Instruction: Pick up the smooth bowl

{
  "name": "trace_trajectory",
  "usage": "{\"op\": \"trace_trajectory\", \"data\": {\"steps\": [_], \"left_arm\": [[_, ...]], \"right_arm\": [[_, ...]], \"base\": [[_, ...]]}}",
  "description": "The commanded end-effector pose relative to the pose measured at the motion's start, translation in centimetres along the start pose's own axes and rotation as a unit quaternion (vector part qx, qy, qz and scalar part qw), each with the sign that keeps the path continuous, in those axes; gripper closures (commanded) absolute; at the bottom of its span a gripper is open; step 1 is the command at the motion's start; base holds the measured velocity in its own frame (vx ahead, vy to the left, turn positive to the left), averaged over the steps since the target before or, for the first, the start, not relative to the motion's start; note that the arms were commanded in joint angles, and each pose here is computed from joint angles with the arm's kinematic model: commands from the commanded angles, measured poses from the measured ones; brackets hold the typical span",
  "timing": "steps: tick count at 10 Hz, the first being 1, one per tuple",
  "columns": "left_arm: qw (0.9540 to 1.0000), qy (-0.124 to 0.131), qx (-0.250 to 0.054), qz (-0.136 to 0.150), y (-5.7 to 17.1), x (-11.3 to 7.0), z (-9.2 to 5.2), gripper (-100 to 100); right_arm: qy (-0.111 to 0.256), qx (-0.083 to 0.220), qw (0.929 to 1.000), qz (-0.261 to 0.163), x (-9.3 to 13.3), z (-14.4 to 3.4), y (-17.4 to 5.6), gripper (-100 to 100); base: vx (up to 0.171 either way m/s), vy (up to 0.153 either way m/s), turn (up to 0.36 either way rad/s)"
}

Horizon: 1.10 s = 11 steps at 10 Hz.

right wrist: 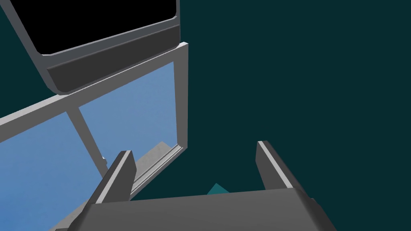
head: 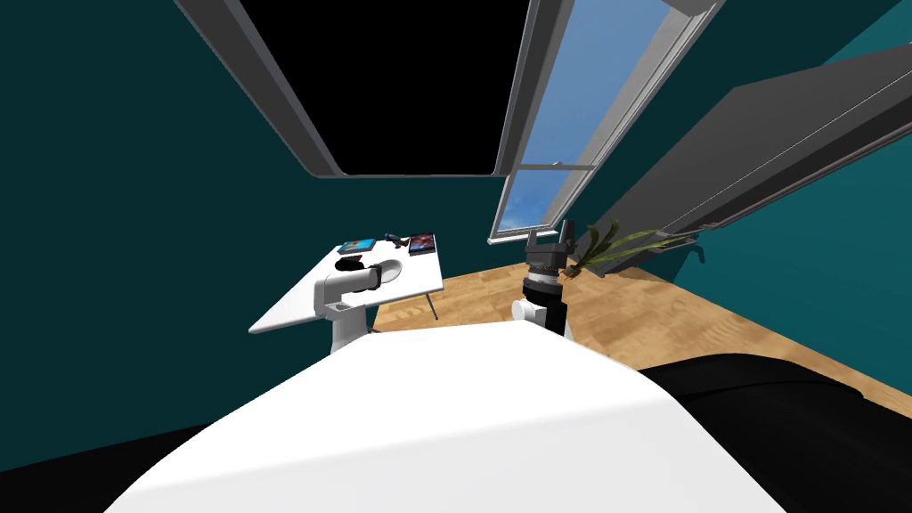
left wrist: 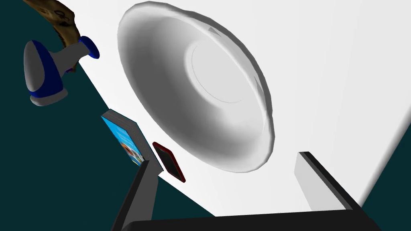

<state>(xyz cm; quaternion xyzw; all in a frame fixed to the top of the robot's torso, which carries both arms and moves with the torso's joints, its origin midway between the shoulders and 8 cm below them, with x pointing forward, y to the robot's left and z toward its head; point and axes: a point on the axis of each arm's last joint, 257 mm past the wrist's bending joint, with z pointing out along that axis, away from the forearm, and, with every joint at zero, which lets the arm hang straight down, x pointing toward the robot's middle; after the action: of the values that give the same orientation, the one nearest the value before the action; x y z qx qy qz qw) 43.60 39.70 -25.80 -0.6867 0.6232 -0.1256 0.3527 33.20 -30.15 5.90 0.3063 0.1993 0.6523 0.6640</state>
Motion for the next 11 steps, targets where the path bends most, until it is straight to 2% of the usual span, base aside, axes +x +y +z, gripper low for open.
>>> {"op": "trace_trajectory", "data": {"steps": [1,4,5,6,7,11], "left_arm": [[0.9994,0.006,-0.034,-0.006,1.7,0.3,0.5,-100],[0.9957,0.023,-0.088,-0.017,5.2,1.8,1.0,-100],[0.9970,0.018,-0.074,-0.015,4.2,1.3,0.9,-100],[0.9967,0.019,-0.077,-0.015,4.4,1.4,0.9,0],[0.9966,0.016,-0.079,-0.017,4.7,0.5,1.6,-100],[0.9961,0.007,-0.083,-0.029,5.7,-2.6,3.7,-100]], "right_arm": [[0.000,0.000,1.0000,0.000,0.0,0.0,0.0,0],[0.000,0.000,1.0000,0.000,0.0,0.0,0.0,0],[0.000,0.000,1.0000,0.000,0.0,0.0,0.0,0],[0.000,0.000,1.0000,0.000,0.0,0.0,0.0,0],[0.000,0.000,1.0000,0.000,0.0,0.0,0.0,0],[0.000,0.000,1.0000,0.000,0.0,0.0,0.0,0]], "base": [[0.068,0.040,0.015],[0.059,0.030,0.008],[0.026,0.009,0.001],[0.000,0.000,0.000],[0.000,-0.020,-0.070],[-0.005,-0.047,-0.080]]}}
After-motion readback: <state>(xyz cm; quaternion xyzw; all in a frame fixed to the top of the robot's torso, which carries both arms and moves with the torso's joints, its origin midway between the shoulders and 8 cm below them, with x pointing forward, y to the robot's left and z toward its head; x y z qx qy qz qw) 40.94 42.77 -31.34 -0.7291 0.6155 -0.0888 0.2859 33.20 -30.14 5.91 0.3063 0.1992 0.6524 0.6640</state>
